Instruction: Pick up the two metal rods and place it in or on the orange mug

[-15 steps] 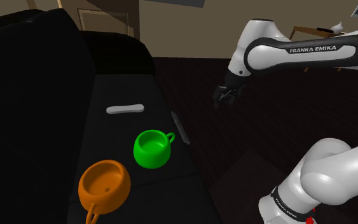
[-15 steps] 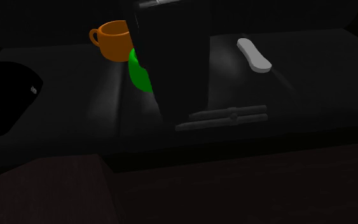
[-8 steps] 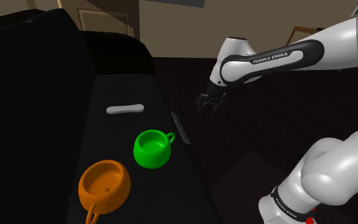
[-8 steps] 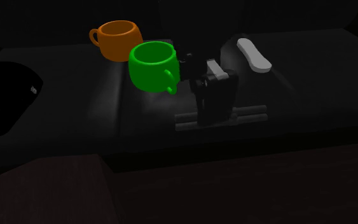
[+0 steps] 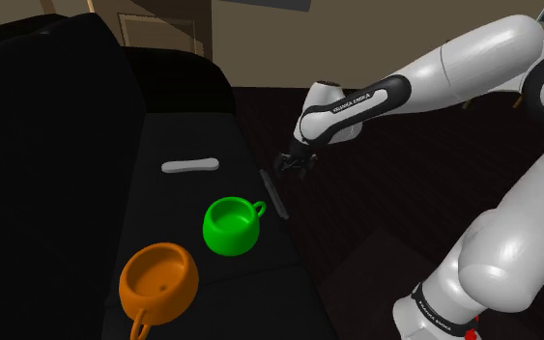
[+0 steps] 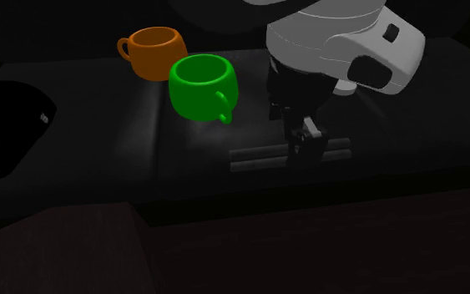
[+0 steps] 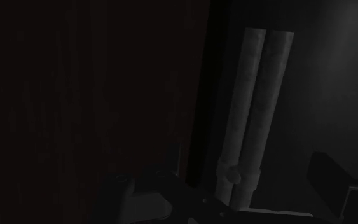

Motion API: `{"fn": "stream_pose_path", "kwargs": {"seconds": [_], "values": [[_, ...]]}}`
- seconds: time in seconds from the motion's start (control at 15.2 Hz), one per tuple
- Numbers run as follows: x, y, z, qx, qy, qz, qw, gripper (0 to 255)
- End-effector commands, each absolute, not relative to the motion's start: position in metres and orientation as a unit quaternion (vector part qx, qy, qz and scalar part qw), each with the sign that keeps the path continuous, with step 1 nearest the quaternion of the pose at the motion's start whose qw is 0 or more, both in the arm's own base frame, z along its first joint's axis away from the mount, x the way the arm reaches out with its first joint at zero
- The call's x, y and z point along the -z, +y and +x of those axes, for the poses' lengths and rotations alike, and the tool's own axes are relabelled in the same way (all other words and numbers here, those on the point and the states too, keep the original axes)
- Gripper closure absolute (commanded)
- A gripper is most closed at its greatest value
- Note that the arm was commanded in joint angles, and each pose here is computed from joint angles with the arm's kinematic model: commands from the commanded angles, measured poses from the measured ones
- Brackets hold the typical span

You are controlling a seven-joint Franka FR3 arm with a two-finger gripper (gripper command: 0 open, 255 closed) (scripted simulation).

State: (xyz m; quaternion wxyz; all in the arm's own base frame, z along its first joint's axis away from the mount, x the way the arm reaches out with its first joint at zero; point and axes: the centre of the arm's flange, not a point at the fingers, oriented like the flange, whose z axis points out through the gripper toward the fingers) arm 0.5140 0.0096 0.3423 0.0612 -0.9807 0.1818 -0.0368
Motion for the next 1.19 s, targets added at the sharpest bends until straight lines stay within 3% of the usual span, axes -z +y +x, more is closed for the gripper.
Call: {"fn": "stream_pose_path", "kwargs": {"seconds": [0.0,0.73,1.12], "values": [[-0.322,0.014,0.531,0.037,0.191,-0.978,0.068,0],[-0.253,0.024,0.565,0.036,0.207,-0.975,0.078,0],[-0.250,0.025,0.565,0.036,0.207,-0.975,0.078,0]]}}
